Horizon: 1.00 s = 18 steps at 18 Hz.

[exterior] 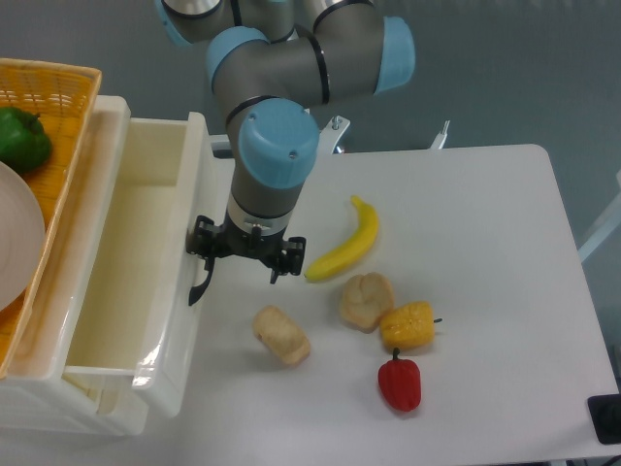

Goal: Slide open the top white drawer
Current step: 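Pull the handle away from the cabinet, sliding the drawer out, then keep pulling the drawer out to full extension, holding the handle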

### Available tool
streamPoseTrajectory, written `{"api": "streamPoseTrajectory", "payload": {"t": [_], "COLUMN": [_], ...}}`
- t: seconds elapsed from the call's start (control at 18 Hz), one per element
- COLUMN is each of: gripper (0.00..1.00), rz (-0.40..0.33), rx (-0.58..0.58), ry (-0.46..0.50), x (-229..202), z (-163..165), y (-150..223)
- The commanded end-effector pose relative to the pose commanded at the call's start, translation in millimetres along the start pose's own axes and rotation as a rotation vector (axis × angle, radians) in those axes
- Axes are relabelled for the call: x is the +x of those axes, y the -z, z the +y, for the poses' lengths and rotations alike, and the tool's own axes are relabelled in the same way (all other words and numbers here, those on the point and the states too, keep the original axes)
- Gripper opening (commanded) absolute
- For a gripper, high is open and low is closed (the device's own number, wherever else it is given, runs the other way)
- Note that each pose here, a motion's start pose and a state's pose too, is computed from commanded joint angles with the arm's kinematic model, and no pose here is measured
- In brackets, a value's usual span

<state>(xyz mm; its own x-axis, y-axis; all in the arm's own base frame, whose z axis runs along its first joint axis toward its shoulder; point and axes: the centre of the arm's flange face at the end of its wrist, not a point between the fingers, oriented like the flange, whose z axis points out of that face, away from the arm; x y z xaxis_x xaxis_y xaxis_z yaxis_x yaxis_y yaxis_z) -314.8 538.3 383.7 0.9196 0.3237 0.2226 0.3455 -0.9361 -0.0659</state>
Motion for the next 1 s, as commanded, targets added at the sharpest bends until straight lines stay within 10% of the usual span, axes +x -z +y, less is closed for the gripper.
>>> {"api": "streamPoseTrajectory", "payload": {"t": [1.0], "gripper": [1.0], "rz": [-0.006], "rx": [0.017], "ry": [0.013], "x": [-41.8], "z": [8.9], "y": [10.9]}}
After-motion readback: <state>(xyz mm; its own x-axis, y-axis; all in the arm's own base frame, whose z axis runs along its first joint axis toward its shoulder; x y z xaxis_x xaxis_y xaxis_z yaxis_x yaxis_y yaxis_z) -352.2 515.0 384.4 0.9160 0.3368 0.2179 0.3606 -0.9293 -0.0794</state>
